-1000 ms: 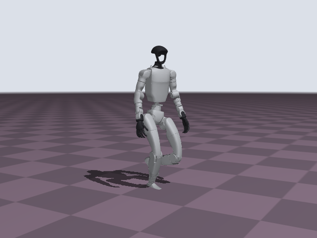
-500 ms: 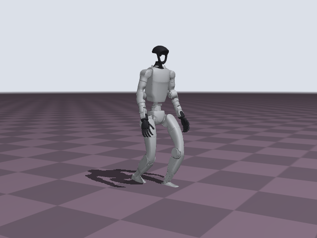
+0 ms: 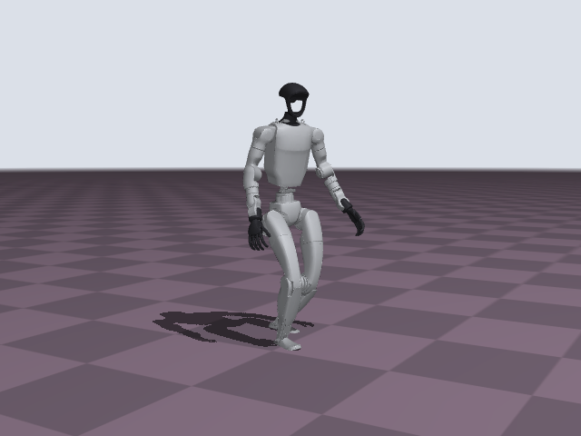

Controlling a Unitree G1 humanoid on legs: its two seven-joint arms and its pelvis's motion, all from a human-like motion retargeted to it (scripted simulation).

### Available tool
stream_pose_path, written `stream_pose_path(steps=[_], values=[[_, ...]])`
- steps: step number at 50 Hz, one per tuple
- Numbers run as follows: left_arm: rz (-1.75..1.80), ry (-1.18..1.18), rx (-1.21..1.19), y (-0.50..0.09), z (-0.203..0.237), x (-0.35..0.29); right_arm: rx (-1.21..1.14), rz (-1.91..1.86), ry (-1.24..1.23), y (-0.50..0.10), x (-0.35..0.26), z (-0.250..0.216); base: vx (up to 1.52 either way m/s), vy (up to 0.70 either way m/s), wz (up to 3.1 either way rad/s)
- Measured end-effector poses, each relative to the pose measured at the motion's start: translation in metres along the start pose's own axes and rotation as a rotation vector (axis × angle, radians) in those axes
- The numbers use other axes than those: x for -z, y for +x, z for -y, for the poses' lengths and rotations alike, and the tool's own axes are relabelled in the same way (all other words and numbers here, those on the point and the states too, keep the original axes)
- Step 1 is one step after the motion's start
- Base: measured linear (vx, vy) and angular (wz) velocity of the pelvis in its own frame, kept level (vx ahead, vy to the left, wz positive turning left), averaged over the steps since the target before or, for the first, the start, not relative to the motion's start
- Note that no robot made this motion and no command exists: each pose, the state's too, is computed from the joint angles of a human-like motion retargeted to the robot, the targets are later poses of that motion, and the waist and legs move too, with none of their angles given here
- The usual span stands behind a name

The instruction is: Walk

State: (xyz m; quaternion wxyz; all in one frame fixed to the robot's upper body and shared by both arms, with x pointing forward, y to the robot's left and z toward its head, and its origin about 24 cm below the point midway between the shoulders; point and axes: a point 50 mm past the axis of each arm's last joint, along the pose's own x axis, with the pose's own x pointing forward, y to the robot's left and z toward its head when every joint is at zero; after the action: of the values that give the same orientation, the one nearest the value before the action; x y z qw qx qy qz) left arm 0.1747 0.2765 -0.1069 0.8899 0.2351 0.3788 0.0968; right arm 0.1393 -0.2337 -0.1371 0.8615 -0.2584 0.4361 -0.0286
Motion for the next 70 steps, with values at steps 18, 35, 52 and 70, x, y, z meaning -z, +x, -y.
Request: stream_pose_path(steps=[18,35,52,70], values=[[-0.08,-0.009,0.161,-0.027,0.053,0.036,0.226,0.096,-0.012,0.013,-0.03,0.052,0.4,-0.11,0.01],[-0.225,0.045,0.182,-0.047,0.062,0.078,0.245,0.071,0.127,0.006,-0.012,0.046,0.41,0.0,0.15],[0.136,-0.026,0.119,-0.012,0.059,-0.027,0.384,-0.066,0.312,-0.011,0.033,0.057,0.08,0.05,0.61],[-0.174,-0.004,0.038,-0.016,0.03,0.039,0.236,0.106,0.31,0.006,-0.028,0.039,0.16,0.06,0.76]])
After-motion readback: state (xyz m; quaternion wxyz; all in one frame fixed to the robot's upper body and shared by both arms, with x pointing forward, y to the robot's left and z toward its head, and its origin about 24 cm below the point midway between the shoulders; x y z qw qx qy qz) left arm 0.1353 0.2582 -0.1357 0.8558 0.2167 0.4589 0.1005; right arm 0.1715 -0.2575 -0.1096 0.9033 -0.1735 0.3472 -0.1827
